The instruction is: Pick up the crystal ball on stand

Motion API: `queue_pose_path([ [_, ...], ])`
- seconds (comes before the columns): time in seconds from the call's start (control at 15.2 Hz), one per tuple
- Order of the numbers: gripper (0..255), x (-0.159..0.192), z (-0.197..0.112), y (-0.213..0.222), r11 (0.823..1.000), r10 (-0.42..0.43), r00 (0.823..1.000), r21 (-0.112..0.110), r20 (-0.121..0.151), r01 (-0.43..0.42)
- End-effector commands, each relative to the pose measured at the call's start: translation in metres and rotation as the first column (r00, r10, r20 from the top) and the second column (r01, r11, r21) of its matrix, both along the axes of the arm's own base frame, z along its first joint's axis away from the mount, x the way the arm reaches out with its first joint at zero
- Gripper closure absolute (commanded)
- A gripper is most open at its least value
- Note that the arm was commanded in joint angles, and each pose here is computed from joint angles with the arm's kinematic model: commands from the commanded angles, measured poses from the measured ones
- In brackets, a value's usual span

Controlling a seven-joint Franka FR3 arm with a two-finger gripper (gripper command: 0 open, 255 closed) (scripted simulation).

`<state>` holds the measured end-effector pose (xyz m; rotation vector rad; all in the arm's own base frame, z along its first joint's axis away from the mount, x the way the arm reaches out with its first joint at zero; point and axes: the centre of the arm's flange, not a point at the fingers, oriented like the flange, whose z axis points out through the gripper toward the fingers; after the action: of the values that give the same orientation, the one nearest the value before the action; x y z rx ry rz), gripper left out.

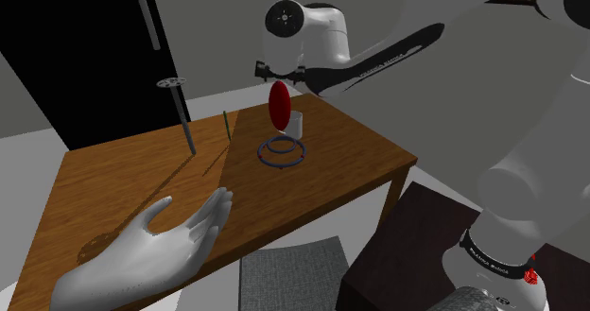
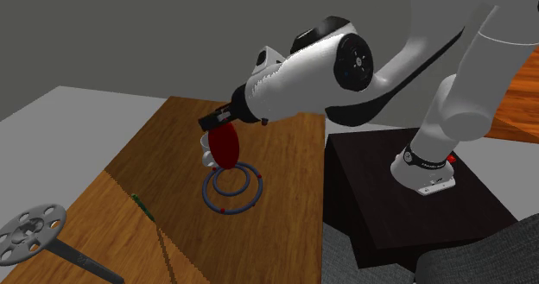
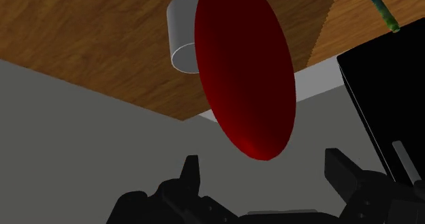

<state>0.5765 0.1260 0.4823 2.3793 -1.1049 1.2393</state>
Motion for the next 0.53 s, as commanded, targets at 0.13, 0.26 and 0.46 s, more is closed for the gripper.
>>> queue_pose_path([
  [0.13, 0, 0.003, -0.018, 0.000, 1.000, -0.008, 1.000, -0.002, 0.014, 0.008],
  [0.26, 0, 0.003, -0.029, 0.000, 1.000, -0.008, 1.000, -0.002, 0.014, 0.008],
  [0.46, 0, 0.003, -0.037, 0.000, 1.000, -0.008, 1.000, -0.002, 0.014, 0.008],
])
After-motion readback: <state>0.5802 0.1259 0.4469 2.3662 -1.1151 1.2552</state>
